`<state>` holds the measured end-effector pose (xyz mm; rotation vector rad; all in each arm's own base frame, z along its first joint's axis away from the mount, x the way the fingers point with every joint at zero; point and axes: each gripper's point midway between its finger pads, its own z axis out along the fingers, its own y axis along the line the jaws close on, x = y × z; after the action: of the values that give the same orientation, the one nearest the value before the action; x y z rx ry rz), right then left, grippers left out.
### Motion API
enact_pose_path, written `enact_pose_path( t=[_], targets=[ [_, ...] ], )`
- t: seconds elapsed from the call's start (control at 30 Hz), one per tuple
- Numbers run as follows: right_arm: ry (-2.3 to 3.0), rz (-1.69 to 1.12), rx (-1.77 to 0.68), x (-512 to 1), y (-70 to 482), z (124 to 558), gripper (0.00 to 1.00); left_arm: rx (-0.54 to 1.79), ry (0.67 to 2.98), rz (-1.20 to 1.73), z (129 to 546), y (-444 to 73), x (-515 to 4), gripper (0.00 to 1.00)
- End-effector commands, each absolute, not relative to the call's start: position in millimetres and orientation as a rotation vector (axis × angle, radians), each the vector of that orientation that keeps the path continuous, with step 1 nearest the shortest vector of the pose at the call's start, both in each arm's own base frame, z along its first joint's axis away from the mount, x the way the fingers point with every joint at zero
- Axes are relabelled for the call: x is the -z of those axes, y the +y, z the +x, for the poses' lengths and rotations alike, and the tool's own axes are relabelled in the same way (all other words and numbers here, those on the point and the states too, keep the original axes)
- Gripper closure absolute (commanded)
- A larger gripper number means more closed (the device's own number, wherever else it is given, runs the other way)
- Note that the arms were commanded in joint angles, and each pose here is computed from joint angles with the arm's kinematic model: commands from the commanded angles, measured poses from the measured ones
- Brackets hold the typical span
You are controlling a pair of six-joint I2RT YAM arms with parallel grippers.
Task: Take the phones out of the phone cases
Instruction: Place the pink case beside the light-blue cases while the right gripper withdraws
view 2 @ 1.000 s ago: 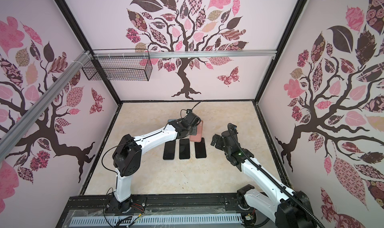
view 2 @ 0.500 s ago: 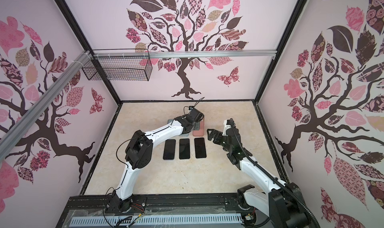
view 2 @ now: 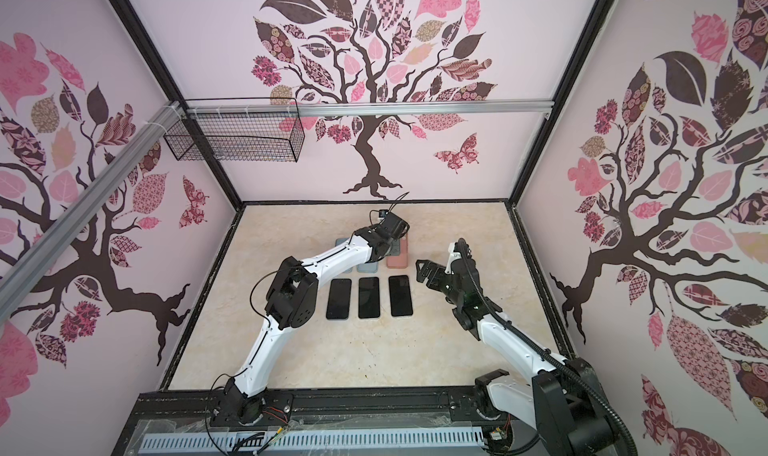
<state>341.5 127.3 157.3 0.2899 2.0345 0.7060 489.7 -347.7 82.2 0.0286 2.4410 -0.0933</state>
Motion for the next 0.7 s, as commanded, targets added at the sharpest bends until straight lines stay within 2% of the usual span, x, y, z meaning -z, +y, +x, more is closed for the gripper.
enact_pose_path(
  t=[0.0, 0.67],
  targets=[
    [2.029, 0.284, -0.679, -157.7, 124.9, 345.8, 0.0, 0.1, 2.442, 0.01, 497.0, -349.7, -80.8, 1.0],
    [2.058, 0.264, -0.695, -153.6, 130.0, 346.1, 0.01, 0.098, 2.493, -0.042, 506.5, -347.3, -53.2, 1.0]
  ],
)
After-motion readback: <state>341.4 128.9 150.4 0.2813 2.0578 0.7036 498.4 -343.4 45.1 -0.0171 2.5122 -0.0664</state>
